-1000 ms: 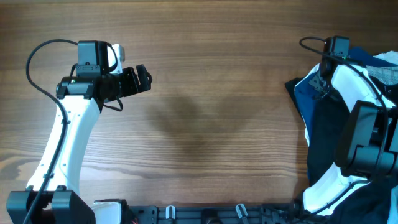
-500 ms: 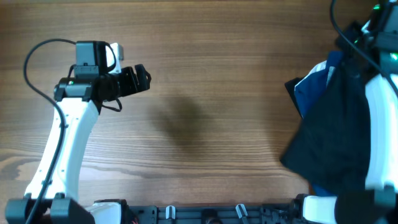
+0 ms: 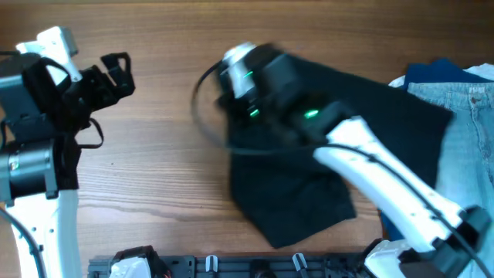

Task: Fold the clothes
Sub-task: 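Pull the black shorts left onto the open table with the right gripper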

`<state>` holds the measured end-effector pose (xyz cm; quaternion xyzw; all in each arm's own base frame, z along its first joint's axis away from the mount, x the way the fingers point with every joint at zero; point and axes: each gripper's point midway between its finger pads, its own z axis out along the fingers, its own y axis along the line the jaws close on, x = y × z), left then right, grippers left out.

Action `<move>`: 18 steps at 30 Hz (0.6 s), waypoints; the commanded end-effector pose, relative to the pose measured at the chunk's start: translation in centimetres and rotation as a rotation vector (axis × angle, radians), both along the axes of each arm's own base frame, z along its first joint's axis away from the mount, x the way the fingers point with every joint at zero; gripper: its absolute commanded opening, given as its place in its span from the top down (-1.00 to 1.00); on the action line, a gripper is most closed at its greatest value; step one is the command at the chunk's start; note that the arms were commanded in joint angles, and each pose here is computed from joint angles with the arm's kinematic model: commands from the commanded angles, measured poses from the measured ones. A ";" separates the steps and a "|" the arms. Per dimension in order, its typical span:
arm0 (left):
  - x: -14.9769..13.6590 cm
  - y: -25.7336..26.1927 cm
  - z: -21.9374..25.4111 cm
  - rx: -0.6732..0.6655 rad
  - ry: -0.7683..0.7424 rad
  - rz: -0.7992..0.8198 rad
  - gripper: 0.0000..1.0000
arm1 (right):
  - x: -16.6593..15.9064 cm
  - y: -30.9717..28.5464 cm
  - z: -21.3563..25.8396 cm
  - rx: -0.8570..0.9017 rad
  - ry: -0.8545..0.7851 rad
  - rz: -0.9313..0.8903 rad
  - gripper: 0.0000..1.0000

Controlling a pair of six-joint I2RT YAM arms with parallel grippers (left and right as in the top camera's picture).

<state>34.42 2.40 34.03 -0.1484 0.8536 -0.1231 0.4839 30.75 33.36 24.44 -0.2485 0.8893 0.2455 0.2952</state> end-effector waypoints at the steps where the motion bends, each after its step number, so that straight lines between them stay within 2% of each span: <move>1: -0.2 0.8 0.6 0.028 -0.014 0.031 -0.99 | 2.5 -3.0 0.4 -0.096 -0.094 -0.235 -0.53; 4: 0.5 0.9 -0.3 0.022 0.015 0.029 -0.99 | 4.0 -7.3 3.3 -0.060 -0.128 -0.389 -0.57; 7: 1.9 -0.1 -2.7 0.031 0.084 -0.025 -0.96 | 4.7 -11.6 7.3 0.034 -0.165 -0.464 -0.60; 8: 2.3 -0.8 -3.6 0.045 0.110 -0.057 -0.96 | 4.7 -12.5 8.2 0.067 -0.167 -0.473 -0.55; 10: 3.3 -2.6 -5.6 0.065 0.164 -0.126 -0.95 | 4.6 -14.0 9.7 0.141 -0.151 -0.496 -0.24; 11: 3.8 -3.5 -6.7 0.077 0.191 -0.164 -0.94 | 4.4 -15.0 10.5 0.195 -0.127 -0.521 0.07; 12: 4.2 -4.6 -7.8 0.084 0.221 -0.198 -0.93 | 4.4 -15.8 10.8 0.230 -0.102 -0.550 0.50; 13: 4.6 -5.6 -9.1 0.087 0.254 -0.227 -0.91 | 4.2 -16.5 10.9 0.266 -0.068 -0.584 0.76; 15: 5.2 -7.3 -11.4 0.089 0.313 -0.270 -0.86 | 4.0 -17.7 10.8 0.324 0.007 -0.623 0.79; 18: 5.8 -9.5 -15.3 0.091 0.415 -0.327 -0.83 | 3.7 -18.0 10.5 0.379 0.091 -0.608 0.69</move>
